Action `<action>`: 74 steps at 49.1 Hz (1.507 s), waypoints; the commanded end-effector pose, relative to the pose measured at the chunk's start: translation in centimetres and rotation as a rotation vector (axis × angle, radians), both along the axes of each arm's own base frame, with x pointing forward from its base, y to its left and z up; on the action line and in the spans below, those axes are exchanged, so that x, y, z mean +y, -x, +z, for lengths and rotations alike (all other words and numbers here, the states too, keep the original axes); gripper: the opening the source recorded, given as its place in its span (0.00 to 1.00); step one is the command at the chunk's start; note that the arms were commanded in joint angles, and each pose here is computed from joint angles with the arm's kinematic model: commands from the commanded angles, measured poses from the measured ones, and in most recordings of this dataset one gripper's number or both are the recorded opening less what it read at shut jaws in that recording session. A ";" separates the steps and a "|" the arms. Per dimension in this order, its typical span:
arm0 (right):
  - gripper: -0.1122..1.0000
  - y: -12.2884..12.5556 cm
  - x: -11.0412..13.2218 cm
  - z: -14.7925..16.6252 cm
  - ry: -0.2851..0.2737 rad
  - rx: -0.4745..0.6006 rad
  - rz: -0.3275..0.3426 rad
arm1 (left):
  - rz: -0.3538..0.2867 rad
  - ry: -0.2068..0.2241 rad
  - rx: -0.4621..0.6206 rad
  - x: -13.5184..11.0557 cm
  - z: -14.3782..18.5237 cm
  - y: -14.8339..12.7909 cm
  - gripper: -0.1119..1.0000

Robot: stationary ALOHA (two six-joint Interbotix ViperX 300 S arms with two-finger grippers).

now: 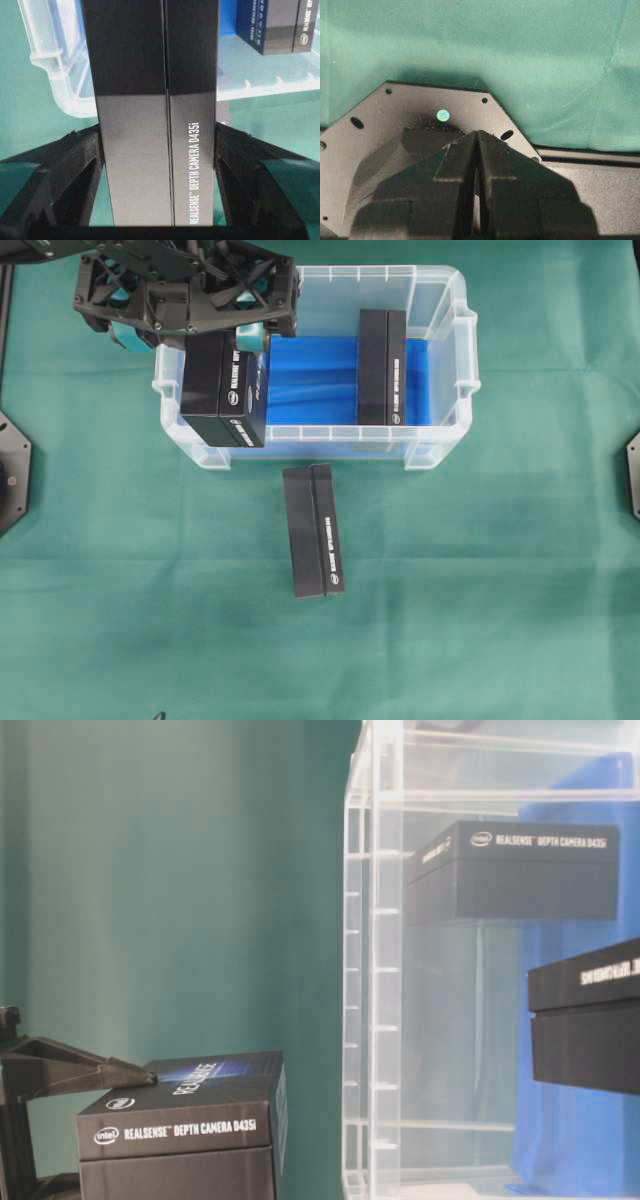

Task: Take the box out of the case with the left arm.
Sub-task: 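Lift the left black box up out of the case, then carry the box forward-left and lower it onto the table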

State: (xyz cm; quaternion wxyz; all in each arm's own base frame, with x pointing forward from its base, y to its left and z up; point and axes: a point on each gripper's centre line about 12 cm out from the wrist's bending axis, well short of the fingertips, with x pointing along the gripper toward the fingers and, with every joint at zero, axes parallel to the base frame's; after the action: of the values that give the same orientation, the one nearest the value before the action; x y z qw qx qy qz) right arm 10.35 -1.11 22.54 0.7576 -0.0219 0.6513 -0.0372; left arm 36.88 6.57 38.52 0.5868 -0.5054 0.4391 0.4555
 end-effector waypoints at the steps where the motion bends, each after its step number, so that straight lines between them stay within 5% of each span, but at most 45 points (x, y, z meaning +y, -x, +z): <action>1: 0.09 -0.3 0.0 0.8 0.000 -0.022 -0.003 | -0.001 -0.010 -0.058 -0.2 1.9 0.5 0.64; 20: 0.09 -0.3 0.0 0.8 0.000 -0.022 -0.003 | -0.008 0.006 -0.049 -2.7 1.8 0.3 0.64; 53: 0.09 -0.3 0.0 0.8 0.000 -0.022 -0.003 | 0.056 0.110 -0.026 -16.7 0.6 1.7 0.64; 74: 0.09 -0.3 0.0 0.8 0.000 -0.022 -0.003 | 0.082 0.107 -0.016 -17.5 -0.1 2.0 0.64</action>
State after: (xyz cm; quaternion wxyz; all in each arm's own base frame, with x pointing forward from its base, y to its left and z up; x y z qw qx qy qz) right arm 10.35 -1.11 22.54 0.7576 -0.0219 0.6513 -0.0372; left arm 35.47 -11.08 37.25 0.5371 -0.5470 0.4449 0.4630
